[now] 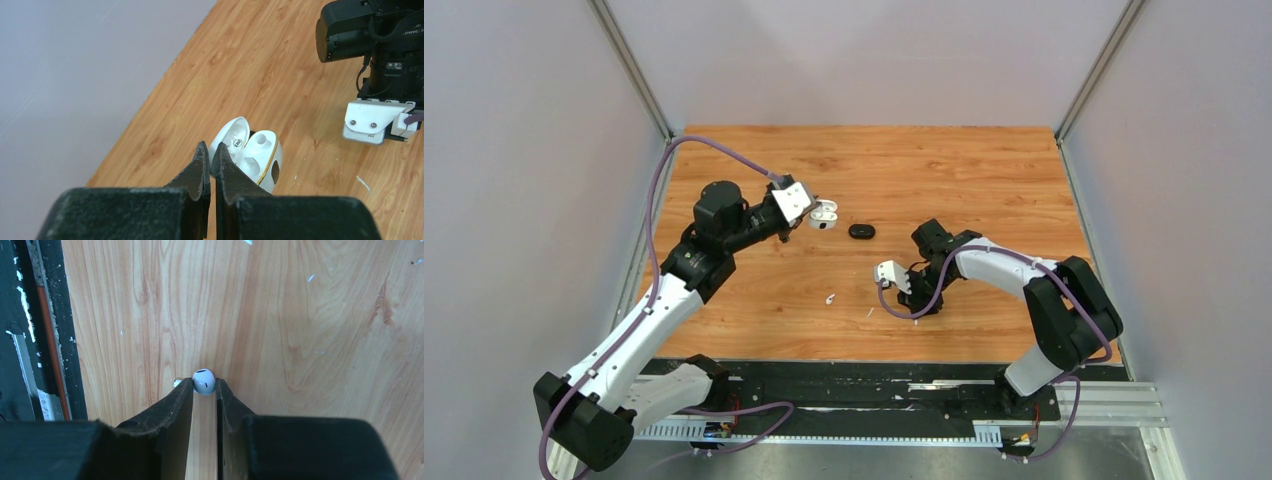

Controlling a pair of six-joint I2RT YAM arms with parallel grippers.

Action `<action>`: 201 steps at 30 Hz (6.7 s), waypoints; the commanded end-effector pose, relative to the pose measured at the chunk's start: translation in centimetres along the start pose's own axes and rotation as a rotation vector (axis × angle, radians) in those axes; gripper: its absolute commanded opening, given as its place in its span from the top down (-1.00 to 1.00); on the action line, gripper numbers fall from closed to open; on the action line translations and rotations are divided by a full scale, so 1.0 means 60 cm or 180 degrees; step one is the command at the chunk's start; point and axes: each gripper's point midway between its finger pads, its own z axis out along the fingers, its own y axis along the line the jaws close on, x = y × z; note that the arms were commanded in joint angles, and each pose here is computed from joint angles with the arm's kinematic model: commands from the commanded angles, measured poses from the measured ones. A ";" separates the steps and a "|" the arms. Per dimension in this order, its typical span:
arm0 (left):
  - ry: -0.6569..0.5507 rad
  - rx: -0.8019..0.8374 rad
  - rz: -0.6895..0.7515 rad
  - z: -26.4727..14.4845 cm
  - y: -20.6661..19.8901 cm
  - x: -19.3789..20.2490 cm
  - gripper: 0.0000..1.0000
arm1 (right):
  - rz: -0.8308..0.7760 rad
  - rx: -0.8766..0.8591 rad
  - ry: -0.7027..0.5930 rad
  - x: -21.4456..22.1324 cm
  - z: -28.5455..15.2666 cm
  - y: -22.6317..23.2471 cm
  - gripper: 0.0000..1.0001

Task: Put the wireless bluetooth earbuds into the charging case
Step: Pick up the earbud from the center of the board, then place the earbud in the charging case.

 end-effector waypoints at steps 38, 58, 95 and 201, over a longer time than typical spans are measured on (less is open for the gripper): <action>-0.0181 0.0052 -0.0633 0.053 -0.003 -0.005 1.00 | -0.1720 0.3278 -0.1729 -0.334 -0.395 -0.129 1.00; -0.0656 0.0297 -0.0944 0.087 -0.044 -0.040 1.00 | -0.2288 0.3796 -0.1620 -0.411 -0.391 -0.073 1.00; -0.0889 0.0067 -0.0429 0.068 -0.036 -0.063 1.00 | -0.2317 0.3380 -0.1582 -0.414 -0.358 -0.051 1.00; -0.1038 0.0222 0.0153 0.064 -0.042 -0.083 1.00 | -0.0173 0.1893 -0.2151 -0.416 -0.419 -0.060 0.02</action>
